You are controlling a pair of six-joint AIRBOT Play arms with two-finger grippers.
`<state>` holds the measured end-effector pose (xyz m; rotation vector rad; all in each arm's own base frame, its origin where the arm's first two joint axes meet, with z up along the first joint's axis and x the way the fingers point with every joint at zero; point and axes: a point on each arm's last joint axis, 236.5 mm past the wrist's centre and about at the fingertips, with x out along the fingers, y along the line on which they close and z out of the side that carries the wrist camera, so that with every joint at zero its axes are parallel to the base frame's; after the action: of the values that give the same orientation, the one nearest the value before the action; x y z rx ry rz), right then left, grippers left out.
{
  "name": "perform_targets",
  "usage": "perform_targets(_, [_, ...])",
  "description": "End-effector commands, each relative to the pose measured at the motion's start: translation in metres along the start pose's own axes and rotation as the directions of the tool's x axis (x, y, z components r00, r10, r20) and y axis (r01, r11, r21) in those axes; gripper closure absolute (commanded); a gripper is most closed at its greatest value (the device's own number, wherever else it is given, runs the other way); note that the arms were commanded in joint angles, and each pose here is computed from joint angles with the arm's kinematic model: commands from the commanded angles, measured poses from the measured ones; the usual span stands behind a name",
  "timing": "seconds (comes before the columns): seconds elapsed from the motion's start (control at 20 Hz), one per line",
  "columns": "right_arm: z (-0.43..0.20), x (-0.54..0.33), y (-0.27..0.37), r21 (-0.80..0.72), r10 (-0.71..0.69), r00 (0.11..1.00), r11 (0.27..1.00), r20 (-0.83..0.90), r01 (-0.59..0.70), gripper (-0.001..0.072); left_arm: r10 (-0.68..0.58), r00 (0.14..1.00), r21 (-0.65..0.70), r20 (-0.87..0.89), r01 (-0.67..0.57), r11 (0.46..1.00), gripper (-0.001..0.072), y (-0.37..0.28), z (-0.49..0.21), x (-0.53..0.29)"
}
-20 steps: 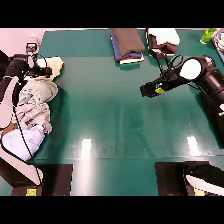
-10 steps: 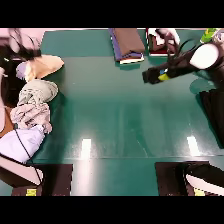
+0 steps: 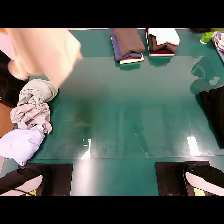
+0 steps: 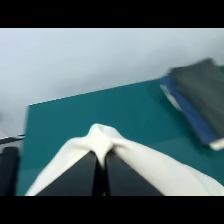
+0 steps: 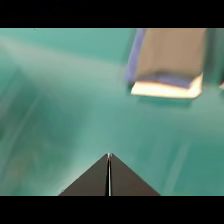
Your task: Fold the shirts.
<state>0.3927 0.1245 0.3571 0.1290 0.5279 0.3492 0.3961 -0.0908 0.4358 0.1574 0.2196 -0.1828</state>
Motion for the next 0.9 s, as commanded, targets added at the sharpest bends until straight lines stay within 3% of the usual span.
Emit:
perform_targets(0.0, [0.026, -0.035, -0.014, 0.012, -0.041, 0.994, 0.999, 0.096, 0.04, 0.0688, -0.248, 0.962, 0.068, -0.115, 0.256, 0.964, 0.0682, -0.101, -0.034, -0.014])
perform_targets(0.1, [0.027, -0.04, -0.016, 0.016, -0.049, 0.993, 0.999, 0.103, 0.048, 0.0688, -0.38, 0.889, 0.089, -0.254, 0.413, 0.906, 0.0682, -0.174, -0.085, 0.001])
perform_targets(0.25, [0.024, -0.039, -0.016, 0.016, -0.048, 0.995, 0.999, 0.091, 0.047, 0.0688, -0.549, 0.695, 0.029, -0.465, 0.632, 0.775, 0.068, -0.286, -0.176, 0.005])
perform_targets(0.3, [0.02, -0.035, -0.018, 0.018, -0.05, 0.996, 0.999, 0.074, 0.049, 0.0688, -0.582, 0.63, 0.013, -0.514, 0.684, 0.729, 0.0642, -0.315, -0.201, 0.002])
perform_targets(0.35, [0.015, -0.031, -0.019, 0.02, -0.051, 0.997, 0.999, 0.049, 0.051, 0.0688, -0.597, 0.584, 0.014, -0.55, 0.721, 0.693, 0.0327, -0.336, -0.219, 0.003])
perform_targets(0.4, [0.009, -0.027, -0.02, 0.021, -0.053, 0.998, 0.998, 0.02, 0.053, 0.0688, -0.591, 0.572, 0.014, -0.569, 0.725, 0.689, 0.0121, -0.344, -0.231, 0.008])
perform_targets(0.5, [-0.005, -0.019, -0.023, 0.025, -0.055, 0.998, 0.998, -0.043, 0.056, 0.0688, -0.526, 0.634, 0.06, -0.567, 0.668, 0.741, 0.0119, -0.324, -0.233, 0.035])
perform_targets(0.65, [-0.014, -0.011, -0.025, 0.03, -0.054, 0.995, 0.998, -0.089, 0.056, 0.0687, -0.315, 0.755, 0.074, -0.575, 0.432, 0.899, 0.0119, -0.223, -0.234, 0.096])
perform_targets(0.75, [-0.018, -0.008, -0.026, 0.034, -0.055, 0.994, 0.998, -0.092, 0.058, 0.0688, -0.229, 0.727, -0.007, -0.648, 0.295, 0.956, 0.0119, -0.163, -0.262, 0.122])
perform_targets(0.85, [-0.025, -0.002, -0.029, 0.042, -0.057, 0.994, 0.997, -0.094, 0.061, 0.0688, -0.203, 0.633, -0.08, -0.747, 0.218, 0.973, 0.0119, -0.131, -0.307, 0.138])
